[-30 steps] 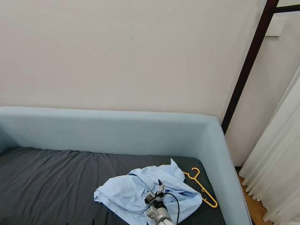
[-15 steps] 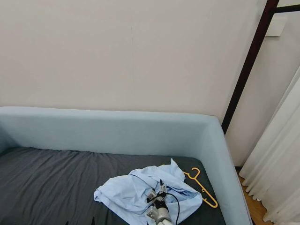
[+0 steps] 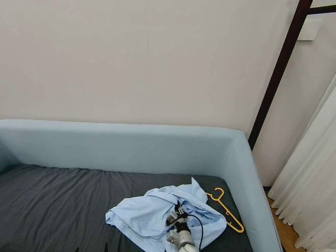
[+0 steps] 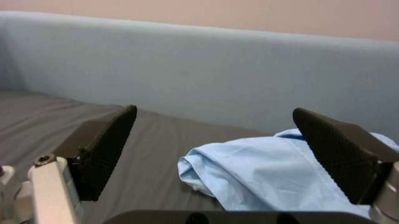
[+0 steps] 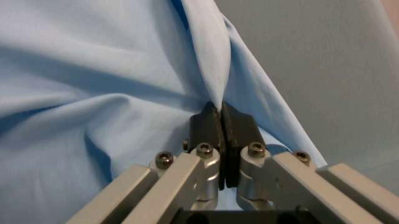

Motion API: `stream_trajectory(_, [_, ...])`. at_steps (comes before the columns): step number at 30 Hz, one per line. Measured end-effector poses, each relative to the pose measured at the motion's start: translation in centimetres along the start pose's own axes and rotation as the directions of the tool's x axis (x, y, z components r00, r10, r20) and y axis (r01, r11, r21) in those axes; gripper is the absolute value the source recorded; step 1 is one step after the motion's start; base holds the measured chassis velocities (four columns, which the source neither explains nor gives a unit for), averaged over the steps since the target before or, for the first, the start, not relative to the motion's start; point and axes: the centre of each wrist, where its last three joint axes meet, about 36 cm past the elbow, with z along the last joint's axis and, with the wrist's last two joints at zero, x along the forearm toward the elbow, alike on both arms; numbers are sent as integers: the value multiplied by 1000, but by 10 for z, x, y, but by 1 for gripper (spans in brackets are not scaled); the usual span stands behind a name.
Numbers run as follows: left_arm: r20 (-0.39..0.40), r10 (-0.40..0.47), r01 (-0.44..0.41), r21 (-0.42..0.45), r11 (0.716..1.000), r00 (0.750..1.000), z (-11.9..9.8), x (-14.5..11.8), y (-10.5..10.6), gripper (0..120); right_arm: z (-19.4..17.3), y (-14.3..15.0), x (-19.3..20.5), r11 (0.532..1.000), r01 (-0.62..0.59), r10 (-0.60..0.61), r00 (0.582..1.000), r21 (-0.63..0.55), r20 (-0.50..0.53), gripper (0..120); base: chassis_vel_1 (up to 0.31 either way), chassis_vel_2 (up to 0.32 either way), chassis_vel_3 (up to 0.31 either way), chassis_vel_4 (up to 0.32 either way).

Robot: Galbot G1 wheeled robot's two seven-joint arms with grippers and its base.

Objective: Pick up the clothes from the sofa and hang them on the clothes hanger.

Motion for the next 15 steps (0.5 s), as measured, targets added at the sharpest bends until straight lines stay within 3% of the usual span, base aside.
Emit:
stream_trajectory(6, [3, 1, -1, -1, 1000, 1000, 0, 0, 0, 99, 1, -3, 7, 999, 22, -21, 1000, -26, 13, 4, 0, 0, 0, 0])
stream_trajectory(13, [6, 4, -4, 1, 1000, 1000, -1, -2, -1, 99, 1, -8, 7, 998, 25, -24, 1000, -55, 20, 34, 0, 0, 0, 0])
stream_trajectory(15, [7, 4, -4, 1, 1000, 1000, -1, -2, -1, 99, 0, -12, 3, 998, 22, -20, 1000, -63, 23, 31, 0, 0, 0, 0])
